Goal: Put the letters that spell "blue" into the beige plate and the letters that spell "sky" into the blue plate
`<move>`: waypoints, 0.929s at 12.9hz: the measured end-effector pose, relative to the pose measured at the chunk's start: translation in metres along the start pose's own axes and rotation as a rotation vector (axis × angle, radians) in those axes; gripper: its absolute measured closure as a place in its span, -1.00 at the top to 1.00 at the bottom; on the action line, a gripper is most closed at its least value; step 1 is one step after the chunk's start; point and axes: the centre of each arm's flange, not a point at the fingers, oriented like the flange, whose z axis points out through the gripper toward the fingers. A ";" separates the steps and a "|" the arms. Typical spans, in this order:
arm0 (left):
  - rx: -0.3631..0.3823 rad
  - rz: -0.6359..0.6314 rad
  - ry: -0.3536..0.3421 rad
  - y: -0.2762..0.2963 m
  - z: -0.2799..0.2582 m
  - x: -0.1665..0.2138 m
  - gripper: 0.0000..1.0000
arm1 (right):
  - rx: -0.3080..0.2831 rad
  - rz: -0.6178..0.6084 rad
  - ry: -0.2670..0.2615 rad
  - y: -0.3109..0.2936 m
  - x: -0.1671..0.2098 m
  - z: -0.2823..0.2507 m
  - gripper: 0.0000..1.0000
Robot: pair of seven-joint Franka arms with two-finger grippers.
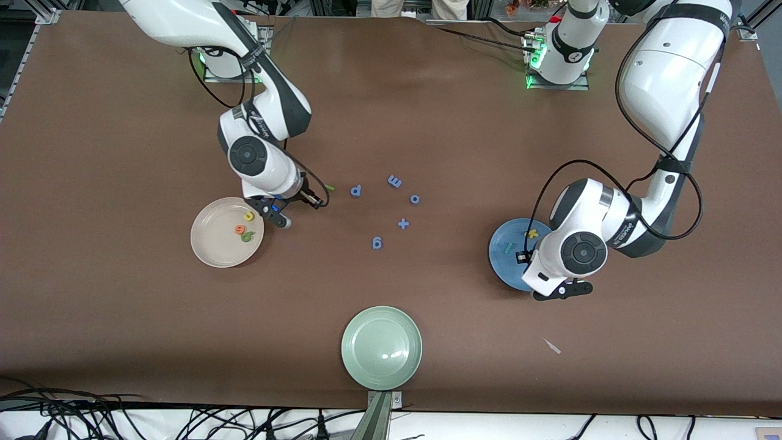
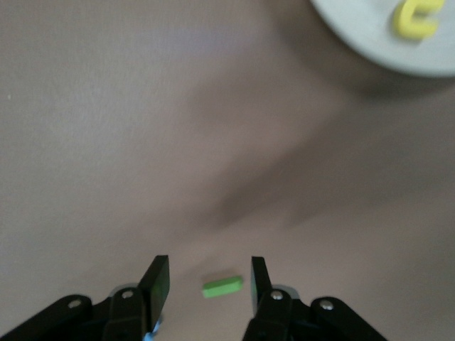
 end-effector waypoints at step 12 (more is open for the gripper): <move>-0.114 0.082 0.193 -0.023 -0.272 -0.132 1.00 | -0.028 0.185 -0.016 0.006 -0.045 0.060 0.01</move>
